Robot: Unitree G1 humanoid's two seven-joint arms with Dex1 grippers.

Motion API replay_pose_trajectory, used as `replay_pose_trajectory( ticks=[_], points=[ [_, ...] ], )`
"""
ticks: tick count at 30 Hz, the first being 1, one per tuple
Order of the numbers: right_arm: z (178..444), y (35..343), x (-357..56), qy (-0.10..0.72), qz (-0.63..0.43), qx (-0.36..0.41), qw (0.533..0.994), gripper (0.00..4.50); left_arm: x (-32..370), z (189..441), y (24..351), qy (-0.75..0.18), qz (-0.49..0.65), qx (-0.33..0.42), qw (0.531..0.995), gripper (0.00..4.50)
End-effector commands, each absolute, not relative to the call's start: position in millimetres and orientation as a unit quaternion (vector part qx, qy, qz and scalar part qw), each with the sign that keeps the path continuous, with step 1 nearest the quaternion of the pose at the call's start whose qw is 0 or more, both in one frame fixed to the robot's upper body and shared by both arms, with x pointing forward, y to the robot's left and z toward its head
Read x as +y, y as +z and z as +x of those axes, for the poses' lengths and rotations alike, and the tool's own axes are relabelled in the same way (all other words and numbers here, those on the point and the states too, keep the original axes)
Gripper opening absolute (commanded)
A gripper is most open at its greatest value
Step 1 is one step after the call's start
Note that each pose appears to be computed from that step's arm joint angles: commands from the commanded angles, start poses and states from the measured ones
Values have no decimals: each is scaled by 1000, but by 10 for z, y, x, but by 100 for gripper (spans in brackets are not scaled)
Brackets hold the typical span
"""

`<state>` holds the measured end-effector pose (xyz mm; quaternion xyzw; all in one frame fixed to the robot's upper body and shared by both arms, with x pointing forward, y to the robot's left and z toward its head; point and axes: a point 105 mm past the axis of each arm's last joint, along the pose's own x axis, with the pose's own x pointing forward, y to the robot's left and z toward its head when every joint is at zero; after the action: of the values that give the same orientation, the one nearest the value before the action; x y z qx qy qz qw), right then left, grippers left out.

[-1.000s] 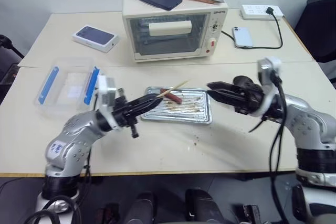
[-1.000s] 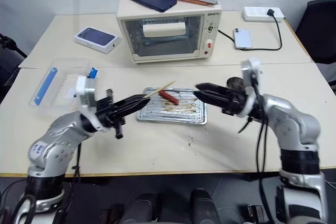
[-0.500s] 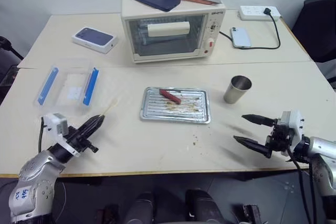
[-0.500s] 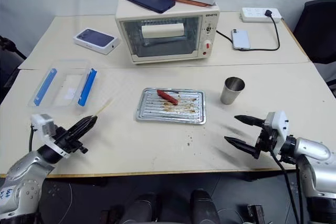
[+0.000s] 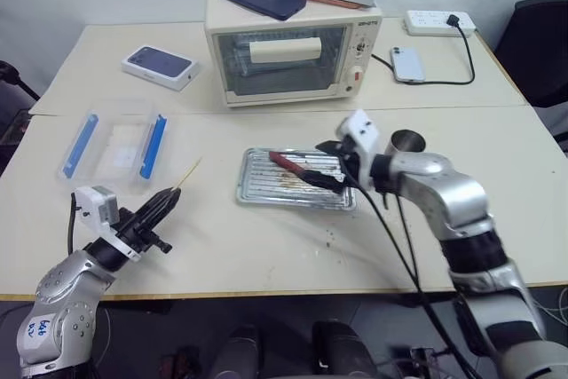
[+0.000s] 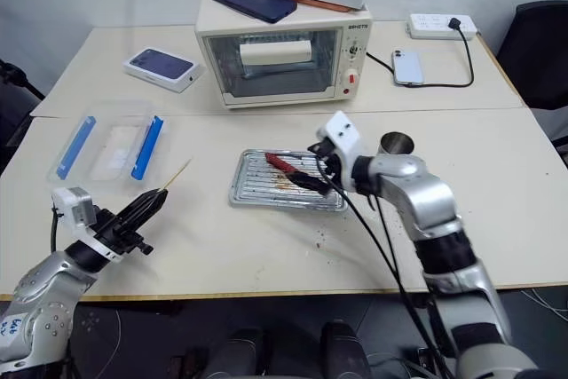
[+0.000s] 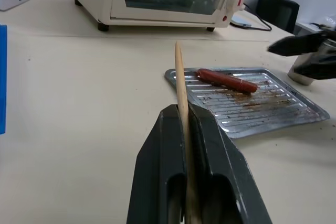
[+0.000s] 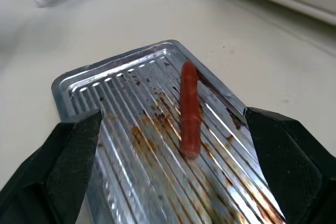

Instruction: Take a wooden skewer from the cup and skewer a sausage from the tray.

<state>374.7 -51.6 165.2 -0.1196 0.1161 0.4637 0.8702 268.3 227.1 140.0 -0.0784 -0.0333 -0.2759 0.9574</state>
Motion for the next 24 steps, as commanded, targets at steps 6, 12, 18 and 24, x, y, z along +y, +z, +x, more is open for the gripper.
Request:
replay_pose_trajectory(
  ticks=[6,12,18,24],
  points=[
    [4025,1605,-178,443,-166,118,873,447,2172,2662,1520,-286,-71,-54,954,0],
    [4042,1497,-129,450,-170,130,867,397,2173,2664,1535,-284,-71,-58,954,0],
    [4037,1378,-140,453,-181,134,863,241,2157,2671,1541,-284,-71,-61,954,0],
    [4033,1370,-115,456,-181,126,862,192,2151,2666,1544,-286,-70,-60,954,0]
  ],
)
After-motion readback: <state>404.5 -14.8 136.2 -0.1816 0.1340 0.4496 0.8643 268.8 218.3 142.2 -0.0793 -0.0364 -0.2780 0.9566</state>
